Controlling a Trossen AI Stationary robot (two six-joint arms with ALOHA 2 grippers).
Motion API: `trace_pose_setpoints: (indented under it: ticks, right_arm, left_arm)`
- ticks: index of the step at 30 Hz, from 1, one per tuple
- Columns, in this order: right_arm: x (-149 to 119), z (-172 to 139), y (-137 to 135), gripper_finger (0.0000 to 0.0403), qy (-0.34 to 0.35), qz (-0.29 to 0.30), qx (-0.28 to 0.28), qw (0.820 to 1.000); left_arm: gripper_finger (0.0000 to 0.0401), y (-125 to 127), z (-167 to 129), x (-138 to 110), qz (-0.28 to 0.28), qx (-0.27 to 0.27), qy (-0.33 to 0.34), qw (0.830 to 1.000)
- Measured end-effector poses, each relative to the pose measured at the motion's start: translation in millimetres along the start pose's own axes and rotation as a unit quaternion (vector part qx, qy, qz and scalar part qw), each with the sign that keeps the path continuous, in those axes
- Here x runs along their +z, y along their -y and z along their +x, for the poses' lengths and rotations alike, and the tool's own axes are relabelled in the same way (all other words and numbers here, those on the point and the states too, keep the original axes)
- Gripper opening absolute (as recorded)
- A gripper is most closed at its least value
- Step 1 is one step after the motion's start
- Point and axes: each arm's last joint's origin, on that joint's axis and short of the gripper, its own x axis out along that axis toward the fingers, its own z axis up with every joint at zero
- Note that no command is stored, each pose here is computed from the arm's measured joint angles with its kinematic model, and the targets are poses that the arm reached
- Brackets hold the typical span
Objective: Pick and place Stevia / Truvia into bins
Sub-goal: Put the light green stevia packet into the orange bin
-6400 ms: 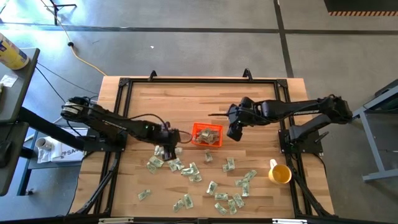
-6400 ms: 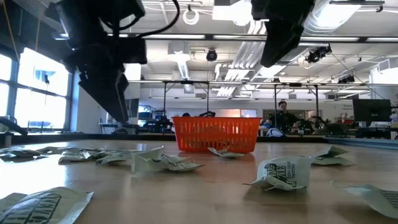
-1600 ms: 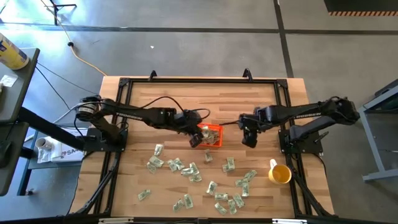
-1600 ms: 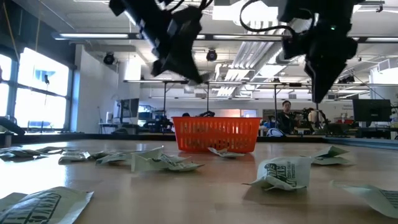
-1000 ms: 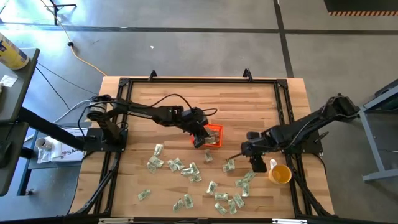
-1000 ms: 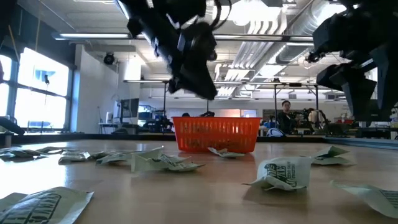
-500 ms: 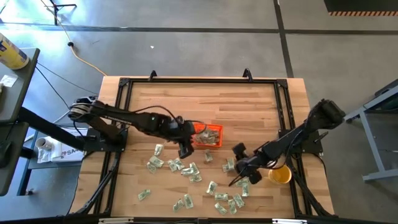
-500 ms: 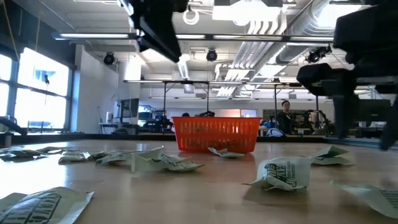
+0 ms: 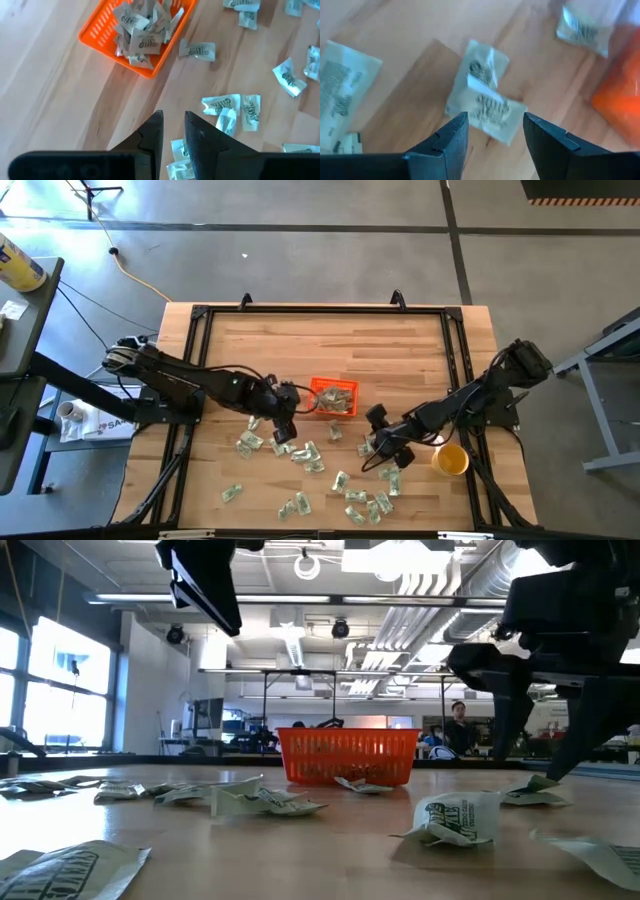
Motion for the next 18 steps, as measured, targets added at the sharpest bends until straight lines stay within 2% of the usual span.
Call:
trace_pose_setpoints:
  ticks: [5,9,14,18]
  right_arm:
    - [1.8,5.9,6.4,0.0181,0.026,-0.023,0.037,0.999]
    - [-2.6,13.6,12.9,0.0181,0.018,-0.014,0.060,0.998]
    - [-8.6,21.2,24.6,0.0181,0.010,0.036,0.082,0.996]
    - [-13.8,22.7,37.5,0.0179,0.000,0.104,0.069,0.992]
  left_arm:
    - [0.0113,1.4,-0.8,-3.1,-0.023,0.005,-0.005,1.000]
    - [0.0113,2.3,-1.2,-4.3,-0.037,0.008,-0.005,0.999]
    - [0.0113,4.2,-1.4,-5.9,-0.056,0.007,-0.008,0.998]
    - [0.0113,3.8,-1.3,-5.7,-0.062,0.008,-0.008,0.998]
